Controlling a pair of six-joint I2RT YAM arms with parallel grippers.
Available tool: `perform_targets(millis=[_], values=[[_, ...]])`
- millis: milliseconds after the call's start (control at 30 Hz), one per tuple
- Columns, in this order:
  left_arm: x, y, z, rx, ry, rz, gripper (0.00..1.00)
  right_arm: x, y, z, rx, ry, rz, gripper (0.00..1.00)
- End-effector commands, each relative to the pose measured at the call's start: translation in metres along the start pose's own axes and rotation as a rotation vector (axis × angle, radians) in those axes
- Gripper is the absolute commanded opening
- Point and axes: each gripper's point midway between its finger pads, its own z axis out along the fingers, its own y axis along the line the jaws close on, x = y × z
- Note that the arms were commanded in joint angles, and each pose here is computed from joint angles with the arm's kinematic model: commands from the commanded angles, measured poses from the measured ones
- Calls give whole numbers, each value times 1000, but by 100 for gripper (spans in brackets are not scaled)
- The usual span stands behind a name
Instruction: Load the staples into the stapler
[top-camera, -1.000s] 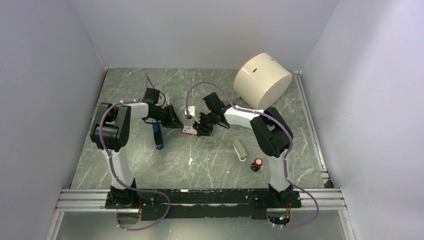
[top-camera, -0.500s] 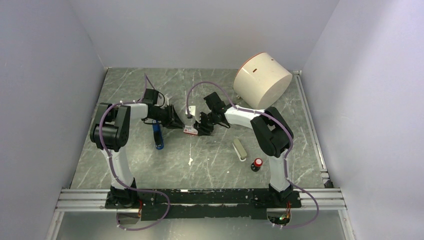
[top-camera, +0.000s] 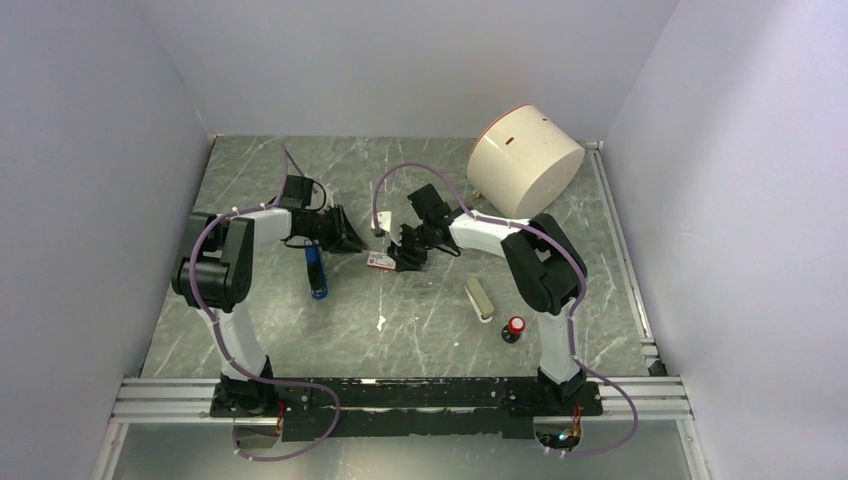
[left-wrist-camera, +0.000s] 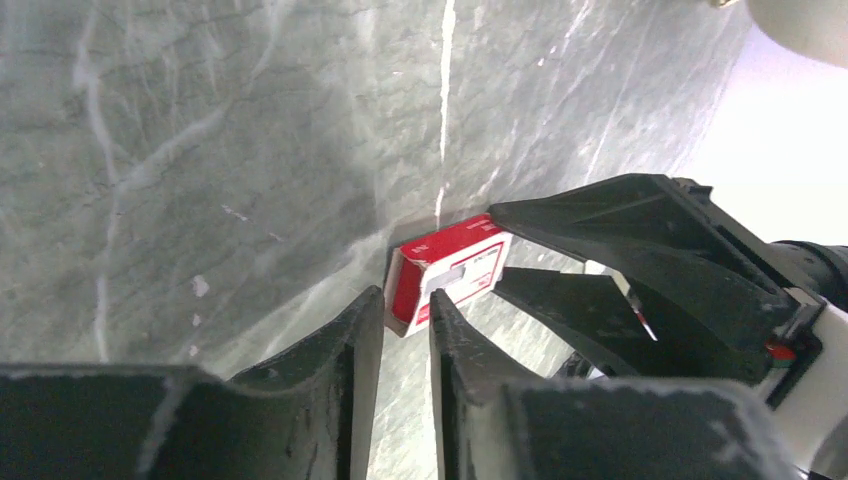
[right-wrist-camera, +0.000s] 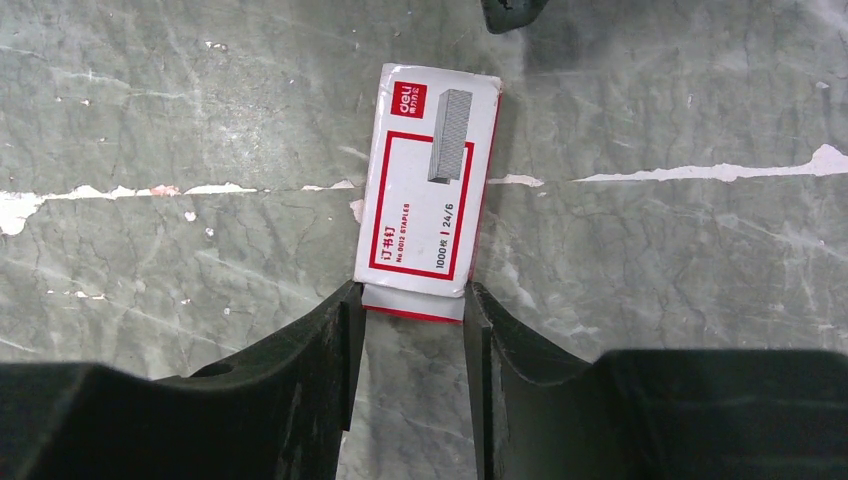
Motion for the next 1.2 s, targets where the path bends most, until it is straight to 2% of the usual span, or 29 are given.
perform_targets(millis=[0,67,167,333,567,667,767,900,1167], values=[[2,-18,-3,100,-5,33,34,21,2,-3,8,68,38,42],[7,-17,1,83,24,53,39,21,2,-2,8,68,39,43],[16,-17,10,80,64,64,40,21,3,0,1,67,43,43],[19,-16,15,72,79,64,25,20,5,0,-7,56,46,43],[25,-13,21,61,103,75,22,20,4,0,-6,57,47,43],[22,-10,20,36,96,88,14,21,4,0,-9,61,44,43],[10,-8,13,-23,67,162,5,22,5,0,-9,67,41,42],[0,-7,6,-54,57,209,5,19,6,-3,-12,59,37,40],[-7,9,-1,-87,43,159,5,23,5,-3,0,72,37,37]])
